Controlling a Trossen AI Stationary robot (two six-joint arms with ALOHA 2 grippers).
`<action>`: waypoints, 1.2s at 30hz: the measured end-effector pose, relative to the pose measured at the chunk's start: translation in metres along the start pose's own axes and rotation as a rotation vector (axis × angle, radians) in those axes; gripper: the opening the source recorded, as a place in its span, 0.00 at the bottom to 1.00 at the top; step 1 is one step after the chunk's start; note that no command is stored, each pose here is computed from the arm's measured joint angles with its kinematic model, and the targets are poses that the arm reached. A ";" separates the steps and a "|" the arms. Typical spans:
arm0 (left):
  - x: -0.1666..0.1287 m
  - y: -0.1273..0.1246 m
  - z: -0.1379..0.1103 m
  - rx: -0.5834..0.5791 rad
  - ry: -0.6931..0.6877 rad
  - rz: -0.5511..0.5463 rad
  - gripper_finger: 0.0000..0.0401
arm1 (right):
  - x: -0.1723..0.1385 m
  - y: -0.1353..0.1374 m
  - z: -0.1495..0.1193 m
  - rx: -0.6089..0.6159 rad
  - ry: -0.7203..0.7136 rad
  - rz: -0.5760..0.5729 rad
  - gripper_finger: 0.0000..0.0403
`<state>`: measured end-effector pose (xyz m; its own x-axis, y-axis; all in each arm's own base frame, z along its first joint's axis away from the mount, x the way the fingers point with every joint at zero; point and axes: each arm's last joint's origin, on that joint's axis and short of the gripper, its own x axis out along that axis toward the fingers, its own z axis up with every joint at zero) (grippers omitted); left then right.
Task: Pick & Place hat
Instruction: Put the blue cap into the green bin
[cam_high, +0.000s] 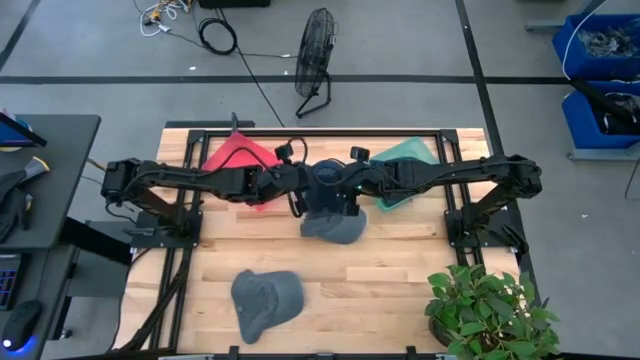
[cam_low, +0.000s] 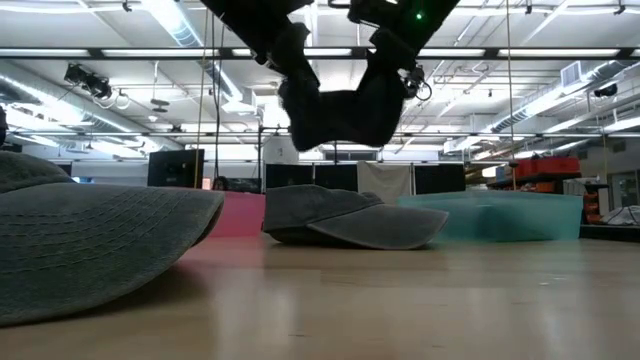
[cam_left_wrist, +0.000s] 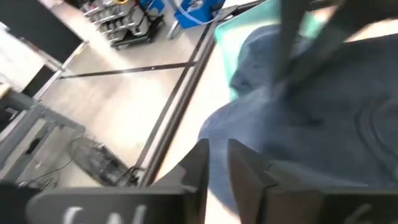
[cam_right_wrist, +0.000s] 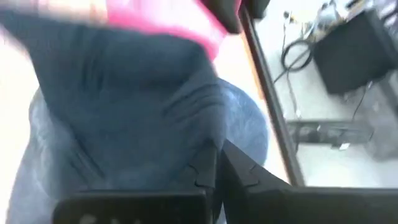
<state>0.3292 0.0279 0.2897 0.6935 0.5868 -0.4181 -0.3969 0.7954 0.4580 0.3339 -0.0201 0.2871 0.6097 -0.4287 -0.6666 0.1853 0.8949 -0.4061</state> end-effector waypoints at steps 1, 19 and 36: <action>0.001 0.001 -0.001 0.009 0.005 0.004 0.20 | 0.000 0.000 -0.001 0.022 0.012 0.002 0.01; 0.005 0.007 -0.006 0.016 0.049 0.009 0.37 | -0.015 -0.040 -0.066 0.398 0.495 -0.633 0.01; 0.005 0.006 -0.012 0.046 0.097 -0.002 0.36 | 0.011 -0.056 -0.124 0.606 0.722 -0.659 0.01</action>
<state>0.3234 0.0370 0.2810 0.6316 0.5991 -0.4921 -0.3662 0.7900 0.4917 0.2346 -0.0902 0.2244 -0.2905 -0.6316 -0.7188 0.7639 0.2993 -0.5717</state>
